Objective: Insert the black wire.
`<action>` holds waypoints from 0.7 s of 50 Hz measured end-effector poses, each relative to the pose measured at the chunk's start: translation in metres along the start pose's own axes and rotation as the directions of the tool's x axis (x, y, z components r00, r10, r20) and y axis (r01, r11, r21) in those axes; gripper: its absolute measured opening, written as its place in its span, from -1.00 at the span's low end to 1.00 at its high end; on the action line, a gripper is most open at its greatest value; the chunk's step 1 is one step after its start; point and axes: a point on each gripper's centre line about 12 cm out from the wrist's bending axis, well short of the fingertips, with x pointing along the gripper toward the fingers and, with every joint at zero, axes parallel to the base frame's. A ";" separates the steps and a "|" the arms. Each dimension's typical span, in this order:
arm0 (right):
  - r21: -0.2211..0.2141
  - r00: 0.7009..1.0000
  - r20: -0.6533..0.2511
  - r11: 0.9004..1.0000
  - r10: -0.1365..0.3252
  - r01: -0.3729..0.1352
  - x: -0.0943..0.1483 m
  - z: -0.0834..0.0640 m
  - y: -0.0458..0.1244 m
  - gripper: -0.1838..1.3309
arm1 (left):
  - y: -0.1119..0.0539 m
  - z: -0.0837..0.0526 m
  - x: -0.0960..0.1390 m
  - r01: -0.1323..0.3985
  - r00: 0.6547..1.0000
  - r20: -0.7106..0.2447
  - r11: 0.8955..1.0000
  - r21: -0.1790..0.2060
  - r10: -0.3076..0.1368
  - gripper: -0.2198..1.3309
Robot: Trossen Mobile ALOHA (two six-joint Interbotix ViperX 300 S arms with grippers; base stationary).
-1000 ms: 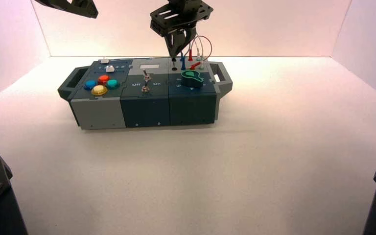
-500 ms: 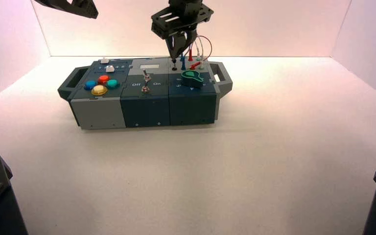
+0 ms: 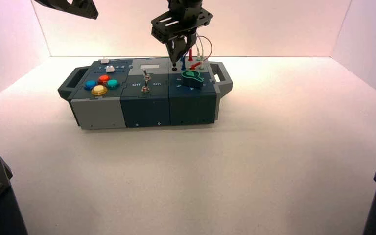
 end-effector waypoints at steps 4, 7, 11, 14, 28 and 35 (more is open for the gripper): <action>-0.002 1.000 -0.002 1.000 0.000 0.000 0.002 0.000 0.000 -0.72 | 0.000 0.000 0.000 -0.001 1.000 0.000 1.000 0.001 0.001 -0.31; 0.000 1.000 -0.002 1.000 0.000 0.000 0.002 0.000 0.000 -0.72 | 0.000 0.000 0.000 -0.001 1.000 0.000 1.000 0.001 0.001 -0.32; 0.001 1.000 -0.006 1.000 0.001 -0.001 0.004 -0.001 0.000 -0.72 | 0.000 0.000 0.000 -0.001 1.000 0.000 1.000 0.001 0.001 -0.31; 0.000 1.000 -0.006 1.000 0.001 -0.001 0.006 -0.001 0.000 -0.71 | 0.000 0.000 0.000 -0.001 1.000 0.000 1.000 0.001 0.001 -0.32; 0.001 1.000 -0.014 1.000 0.002 -0.002 0.010 -0.004 0.000 -0.71 | 0.000 0.000 0.000 -0.001 1.000 0.000 1.000 0.001 0.001 -0.31; 0.004 1.000 -0.017 1.000 0.002 -0.002 0.012 -0.004 0.000 -0.72 | 0.000 0.000 0.000 -0.001 1.000 0.000 1.000 0.001 0.001 -0.31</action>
